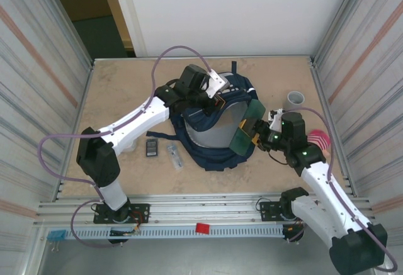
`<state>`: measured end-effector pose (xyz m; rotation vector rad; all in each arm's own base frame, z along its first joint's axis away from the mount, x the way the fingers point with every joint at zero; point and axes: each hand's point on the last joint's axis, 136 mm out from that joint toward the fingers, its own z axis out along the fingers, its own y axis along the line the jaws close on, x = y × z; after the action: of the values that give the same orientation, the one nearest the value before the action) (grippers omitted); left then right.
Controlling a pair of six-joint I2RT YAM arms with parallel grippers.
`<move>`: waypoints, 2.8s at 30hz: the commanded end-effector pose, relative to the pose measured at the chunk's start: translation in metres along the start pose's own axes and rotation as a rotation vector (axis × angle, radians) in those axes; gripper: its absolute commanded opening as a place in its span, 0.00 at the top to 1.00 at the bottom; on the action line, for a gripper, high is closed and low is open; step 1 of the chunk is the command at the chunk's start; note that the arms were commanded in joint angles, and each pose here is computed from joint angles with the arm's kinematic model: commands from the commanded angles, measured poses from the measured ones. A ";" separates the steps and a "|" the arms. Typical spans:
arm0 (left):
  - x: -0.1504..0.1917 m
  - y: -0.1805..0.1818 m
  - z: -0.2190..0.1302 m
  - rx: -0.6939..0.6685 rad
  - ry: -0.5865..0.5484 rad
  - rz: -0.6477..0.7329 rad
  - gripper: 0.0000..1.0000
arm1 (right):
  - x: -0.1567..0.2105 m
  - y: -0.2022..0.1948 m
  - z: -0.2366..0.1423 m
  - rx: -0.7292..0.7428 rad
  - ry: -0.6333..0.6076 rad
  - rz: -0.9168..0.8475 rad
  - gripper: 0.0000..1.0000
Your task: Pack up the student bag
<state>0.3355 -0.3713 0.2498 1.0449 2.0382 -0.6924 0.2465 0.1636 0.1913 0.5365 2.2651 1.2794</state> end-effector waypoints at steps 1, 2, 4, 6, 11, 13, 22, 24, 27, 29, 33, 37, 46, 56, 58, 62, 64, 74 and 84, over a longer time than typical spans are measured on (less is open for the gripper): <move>-0.061 -0.023 -0.035 0.085 -0.186 -0.006 1.00 | -0.020 0.014 0.018 -0.060 -0.109 0.162 0.45; -0.063 -0.023 -0.037 0.083 -0.193 -0.010 1.00 | -0.019 0.015 0.026 -0.055 -0.102 0.179 0.45; -0.065 -0.022 -0.039 0.078 -0.202 -0.007 1.00 | -0.020 0.012 0.039 -0.045 -0.098 0.230 0.44; -0.068 -0.023 -0.042 0.074 -0.214 -0.005 1.00 | -0.021 0.006 0.053 -0.024 -0.107 0.282 0.44; -0.078 -0.026 -0.050 0.080 -0.252 0.004 1.00 | -0.027 -0.005 0.077 0.020 -0.171 0.397 0.43; -0.082 -0.028 -0.053 0.089 -0.267 0.005 1.00 | -0.028 -0.010 0.087 0.018 -0.184 0.439 0.42; -0.088 -0.031 -0.058 0.102 -0.298 0.023 1.00 | -0.050 -0.019 0.125 0.041 -0.208 0.428 0.27; -0.088 -0.029 -0.059 0.094 -0.296 0.025 1.00 | -0.050 -0.023 0.129 0.032 -0.197 0.434 0.19; -0.085 -0.025 -0.060 0.085 -0.291 0.023 1.00 | -0.040 -0.031 0.125 0.058 -0.173 0.423 0.17; -0.082 -0.021 -0.061 0.075 -0.289 0.018 1.00 | -0.031 -0.038 0.119 0.082 -0.162 0.415 0.16; -0.077 -0.015 -0.061 0.058 -0.288 0.015 1.00 | -0.008 -0.050 0.104 0.127 -0.144 0.395 0.24; -0.073 -0.016 -0.059 0.063 -0.281 0.016 1.00 | 0.002 -0.052 0.098 0.144 -0.152 0.369 0.39; -0.071 -0.017 -0.053 0.082 -0.275 0.012 1.00 | 0.011 -0.035 0.129 0.111 -0.119 0.345 0.49; -0.069 -0.025 -0.053 0.128 -0.275 0.014 1.00 | -0.005 -0.019 0.170 0.068 -0.142 0.317 0.65; -0.069 -0.027 -0.053 0.137 -0.275 0.017 1.00 | -0.011 -0.014 0.180 0.048 -0.139 0.317 0.68; -0.069 -0.030 -0.055 0.149 -0.281 0.024 1.00 | -0.022 -0.012 0.204 0.032 -0.137 0.323 0.73; -0.069 -0.030 -0.056 0.149 -0.281 0.026 1.00 | -0.028 -0.010 0.214 0.021 -0.142 0.320 0.73; -0.058 -0.005 -0.055 0.037 -0.246 0.009 1.00 | -0.036 0.003 0.188 -0.008 -0.172 0.282 0.64; -0.034 0.014 -0.040 -0.028 -0.194 -0.028 1.00 | -0.003 -0.012 0.075 0.118 -0.210 0.144 0.51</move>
<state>0.3414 -0.3563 0.2633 0.9365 2.0132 -0.7658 0.3151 0.2371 0.1673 0.8616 2.0847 1.2990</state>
